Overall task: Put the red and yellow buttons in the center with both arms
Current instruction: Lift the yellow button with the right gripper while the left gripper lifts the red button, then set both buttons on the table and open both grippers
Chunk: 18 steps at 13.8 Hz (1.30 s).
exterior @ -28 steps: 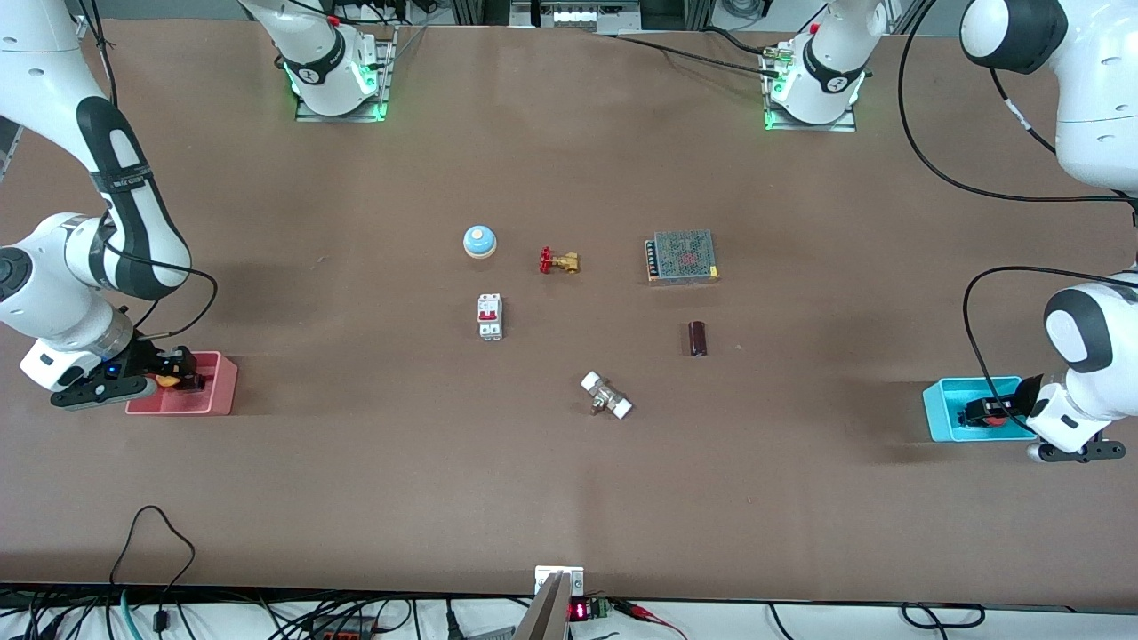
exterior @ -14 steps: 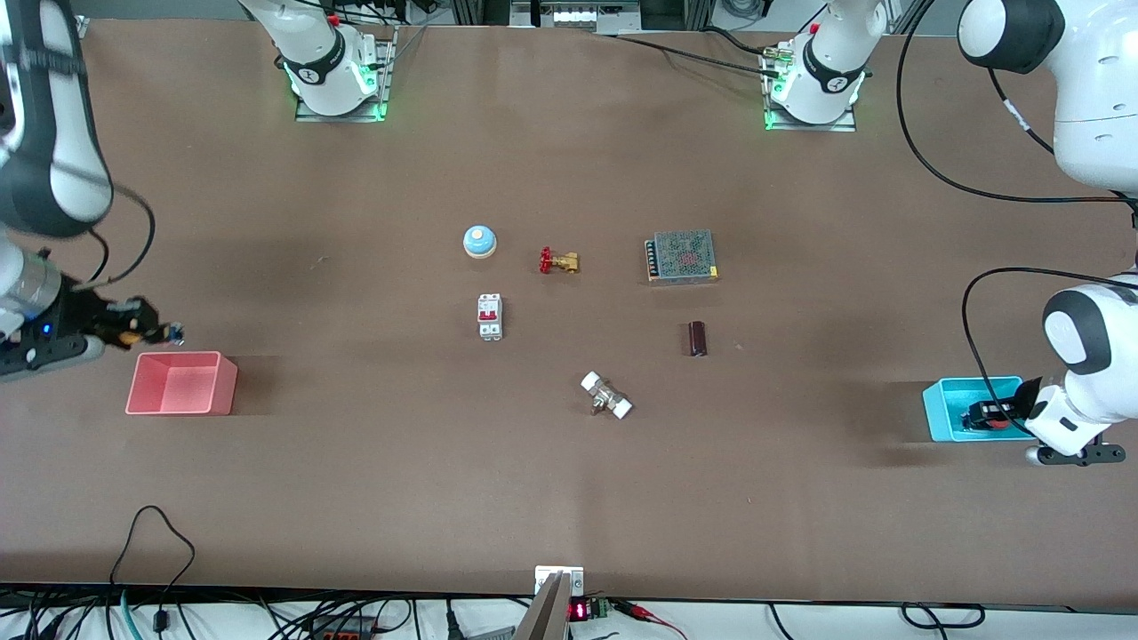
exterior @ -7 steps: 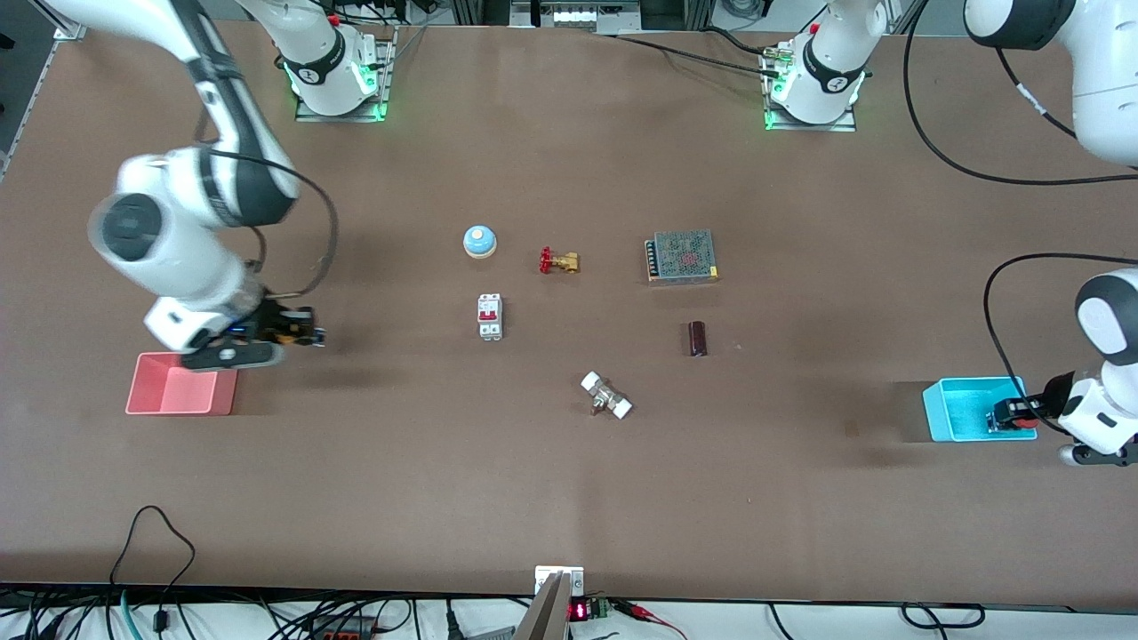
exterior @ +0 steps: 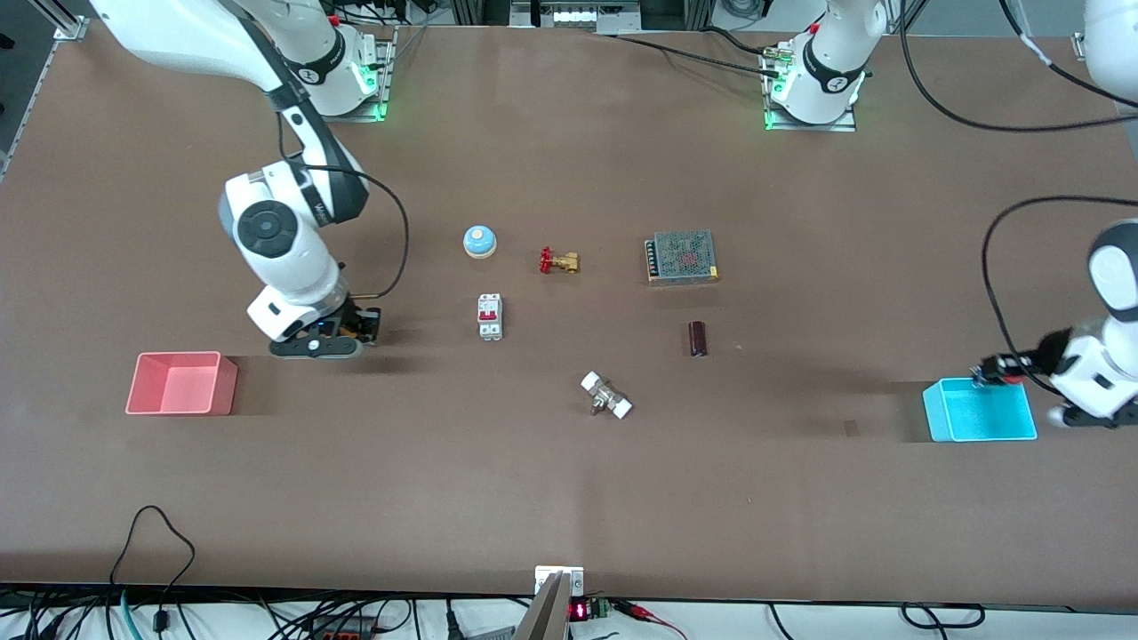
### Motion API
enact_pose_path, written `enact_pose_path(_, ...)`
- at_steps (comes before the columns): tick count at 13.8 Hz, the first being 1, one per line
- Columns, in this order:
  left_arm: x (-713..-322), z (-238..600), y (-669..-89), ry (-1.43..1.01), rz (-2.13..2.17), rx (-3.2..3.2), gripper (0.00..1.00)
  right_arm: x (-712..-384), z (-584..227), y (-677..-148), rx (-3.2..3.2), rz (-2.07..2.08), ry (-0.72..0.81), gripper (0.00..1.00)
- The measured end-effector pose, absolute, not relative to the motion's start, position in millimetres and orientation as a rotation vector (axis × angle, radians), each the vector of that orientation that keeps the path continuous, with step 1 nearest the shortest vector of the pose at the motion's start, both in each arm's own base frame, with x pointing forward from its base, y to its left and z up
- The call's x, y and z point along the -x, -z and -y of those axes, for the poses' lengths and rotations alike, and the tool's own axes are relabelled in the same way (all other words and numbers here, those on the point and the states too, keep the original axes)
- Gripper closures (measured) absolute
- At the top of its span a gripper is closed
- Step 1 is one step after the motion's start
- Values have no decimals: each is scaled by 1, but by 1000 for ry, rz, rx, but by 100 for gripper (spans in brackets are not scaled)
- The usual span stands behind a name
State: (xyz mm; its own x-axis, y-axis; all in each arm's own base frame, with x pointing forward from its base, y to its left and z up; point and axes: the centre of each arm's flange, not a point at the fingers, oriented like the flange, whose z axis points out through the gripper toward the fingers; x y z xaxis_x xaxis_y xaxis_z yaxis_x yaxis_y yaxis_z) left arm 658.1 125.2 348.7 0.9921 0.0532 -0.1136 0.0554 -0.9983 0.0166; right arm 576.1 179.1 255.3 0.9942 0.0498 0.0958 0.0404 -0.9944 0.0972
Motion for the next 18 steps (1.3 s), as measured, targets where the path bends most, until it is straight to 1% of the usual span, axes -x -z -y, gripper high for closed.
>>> enact_pose_path(3,-636,-54,-336,264,-58,-3064,59,-570,-198,-250,-3032,-68,-175,60)
enact_pose_path(6,-615,-7,-298,320,-21,-3033,59,-565,-207,-237,-3005,-57,-188,60)
enact_pose_path(8,-602,9,-271,271,-21,-3043,59,-563,-212,-229,-3003,-44,-192,60)
enact_pose_path(12,-575,6,-229,187,-53,-3061,59,-562,-215,-227,-3007,-38,-196,60)
enact_pose_path(13,-568,5,-221,176,-67,-3063,59,-562,-215,-227,-3008,-36,-197,55)
enact_pose_path(17,-554,5,-207,171,-207,-3056,58,-566,-216,-232,-3015,-28,-221,16)
enact_pose_path(18,-554,5,-208,169,-222,-3055,51,-569,-217,-237,-3017,-24,-238,5)
